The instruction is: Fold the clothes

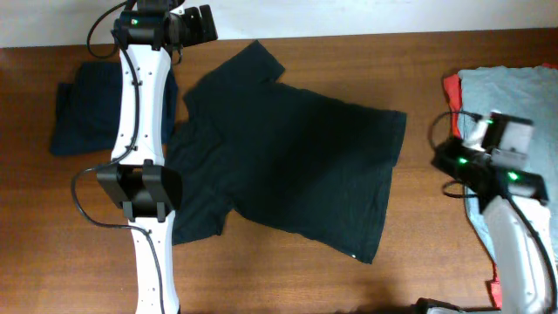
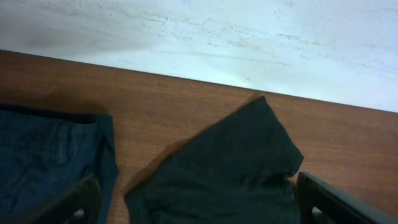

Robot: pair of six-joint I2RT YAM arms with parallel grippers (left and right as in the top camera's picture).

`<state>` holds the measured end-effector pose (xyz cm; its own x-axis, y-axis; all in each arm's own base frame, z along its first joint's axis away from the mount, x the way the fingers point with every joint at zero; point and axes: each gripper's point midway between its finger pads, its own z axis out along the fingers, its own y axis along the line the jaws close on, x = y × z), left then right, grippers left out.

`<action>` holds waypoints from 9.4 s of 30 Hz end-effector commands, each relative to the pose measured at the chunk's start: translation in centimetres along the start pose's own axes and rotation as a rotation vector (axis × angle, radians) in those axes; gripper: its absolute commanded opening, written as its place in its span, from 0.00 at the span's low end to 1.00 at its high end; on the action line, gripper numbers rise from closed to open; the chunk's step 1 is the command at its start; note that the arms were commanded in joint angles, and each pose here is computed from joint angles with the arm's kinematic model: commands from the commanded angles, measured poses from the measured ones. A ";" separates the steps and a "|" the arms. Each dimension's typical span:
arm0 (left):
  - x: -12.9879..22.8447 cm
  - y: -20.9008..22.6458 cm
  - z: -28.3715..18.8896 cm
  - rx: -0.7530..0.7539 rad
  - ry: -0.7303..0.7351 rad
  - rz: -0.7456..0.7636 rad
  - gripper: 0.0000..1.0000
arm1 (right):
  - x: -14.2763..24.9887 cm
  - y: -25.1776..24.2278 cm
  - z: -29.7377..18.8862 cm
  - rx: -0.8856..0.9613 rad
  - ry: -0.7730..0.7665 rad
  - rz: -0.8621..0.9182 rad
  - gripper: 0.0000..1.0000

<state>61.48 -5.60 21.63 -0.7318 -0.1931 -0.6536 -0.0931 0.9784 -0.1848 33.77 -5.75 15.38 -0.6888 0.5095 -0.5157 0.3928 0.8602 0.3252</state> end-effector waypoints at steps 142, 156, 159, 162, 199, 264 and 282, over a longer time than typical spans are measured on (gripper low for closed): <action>-0.5 -0.2 -0.6 0.009 -0.017 0.002 0.99 | 16.0 -1.9 0.6 0.144 0.609 0.115 0.38; -0.5 -0.2 -0.6 0.008 -0.017 0.002 0.99 | 18.5 -6.0 2.7 0.313 0.545 0.206 0.50; -0.5 -0.2 -0.6 0.009 -0.017 0.002 0.99 | 18.7 -6.1 3.2 0.304 0.533 0.205 0.52; -0.5 -0.2 -0.6 0.009 -0.017 0.002 0.99 | 18.7 -6.1 3.5 0.298 0.521 0.205 0.52; -0.5 -0.2 -0.6 0.009 -0.017 0.002 0.99 | 19.0 -6.9 5.7 0.336 0.515 0.241 0.04; 15.5 1.3 -5.4 -0.091 0.650 0.105 0.93 | 19.0 -7.2 5.6 0.345 0.520 0.208 0.04; 28.3 4.5 -15.3 -0.172 0.826 0.046 0.93 | 19.0 -7.2 5.6 0.344 0.520 0.208 0.04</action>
<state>32.51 -5.92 14.97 -0.9960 -0.0620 0.0643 -0.0632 0.9979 -0.0163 22.21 -1.74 -0.40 -0.7449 0.6672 -0.0050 0.6626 0.7405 0.1120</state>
